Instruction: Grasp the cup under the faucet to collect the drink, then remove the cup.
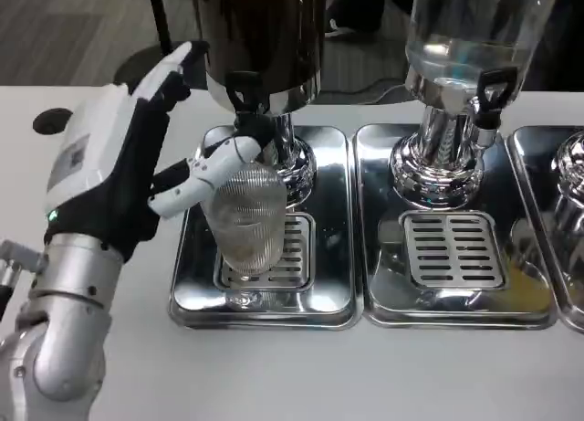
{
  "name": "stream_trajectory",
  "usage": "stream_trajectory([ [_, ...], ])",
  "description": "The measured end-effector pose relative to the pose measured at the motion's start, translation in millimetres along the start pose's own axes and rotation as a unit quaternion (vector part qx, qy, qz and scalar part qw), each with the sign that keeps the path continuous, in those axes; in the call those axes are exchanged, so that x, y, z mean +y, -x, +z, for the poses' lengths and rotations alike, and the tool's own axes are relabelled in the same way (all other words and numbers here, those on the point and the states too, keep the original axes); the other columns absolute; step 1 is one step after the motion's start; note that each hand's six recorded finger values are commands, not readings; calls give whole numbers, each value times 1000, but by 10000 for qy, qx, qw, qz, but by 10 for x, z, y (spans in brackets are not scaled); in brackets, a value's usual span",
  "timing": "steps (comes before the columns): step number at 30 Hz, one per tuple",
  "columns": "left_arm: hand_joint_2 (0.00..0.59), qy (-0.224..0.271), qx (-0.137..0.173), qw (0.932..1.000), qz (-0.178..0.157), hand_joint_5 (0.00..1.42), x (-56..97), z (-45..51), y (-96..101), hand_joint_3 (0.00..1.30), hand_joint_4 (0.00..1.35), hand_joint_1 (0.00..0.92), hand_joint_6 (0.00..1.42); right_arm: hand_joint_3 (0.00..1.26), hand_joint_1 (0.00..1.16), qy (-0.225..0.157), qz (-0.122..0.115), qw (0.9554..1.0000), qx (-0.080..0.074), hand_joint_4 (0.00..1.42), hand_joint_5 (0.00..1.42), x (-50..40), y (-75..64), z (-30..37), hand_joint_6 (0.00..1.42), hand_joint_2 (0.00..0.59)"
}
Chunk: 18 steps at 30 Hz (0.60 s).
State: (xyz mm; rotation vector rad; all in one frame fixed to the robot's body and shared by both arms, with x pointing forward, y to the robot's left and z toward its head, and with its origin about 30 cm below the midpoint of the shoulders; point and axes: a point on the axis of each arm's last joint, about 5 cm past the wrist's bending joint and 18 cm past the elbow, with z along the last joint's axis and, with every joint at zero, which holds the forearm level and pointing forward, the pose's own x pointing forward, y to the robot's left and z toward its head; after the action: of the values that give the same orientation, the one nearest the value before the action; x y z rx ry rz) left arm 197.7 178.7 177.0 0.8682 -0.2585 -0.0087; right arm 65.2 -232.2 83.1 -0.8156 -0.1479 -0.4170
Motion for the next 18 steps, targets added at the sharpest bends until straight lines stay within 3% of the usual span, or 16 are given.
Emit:
stream_trajectory([
  [9, 119, -103, -104, 9999, -83, 233, 28, 118, -20, 156, 159, 102, 53, 143, 485, -28, -13, 10000, 40, 110, 49, 6, 15, 2, 0, 562],
  [18, 118, 54, -74, 9999, -120, 242, 21, 124, -29, 164, 173, 112, 55, 143, 487, -37, -11, 10000, 52, 115, 50, 4, 28, 3, 0, 562],
])
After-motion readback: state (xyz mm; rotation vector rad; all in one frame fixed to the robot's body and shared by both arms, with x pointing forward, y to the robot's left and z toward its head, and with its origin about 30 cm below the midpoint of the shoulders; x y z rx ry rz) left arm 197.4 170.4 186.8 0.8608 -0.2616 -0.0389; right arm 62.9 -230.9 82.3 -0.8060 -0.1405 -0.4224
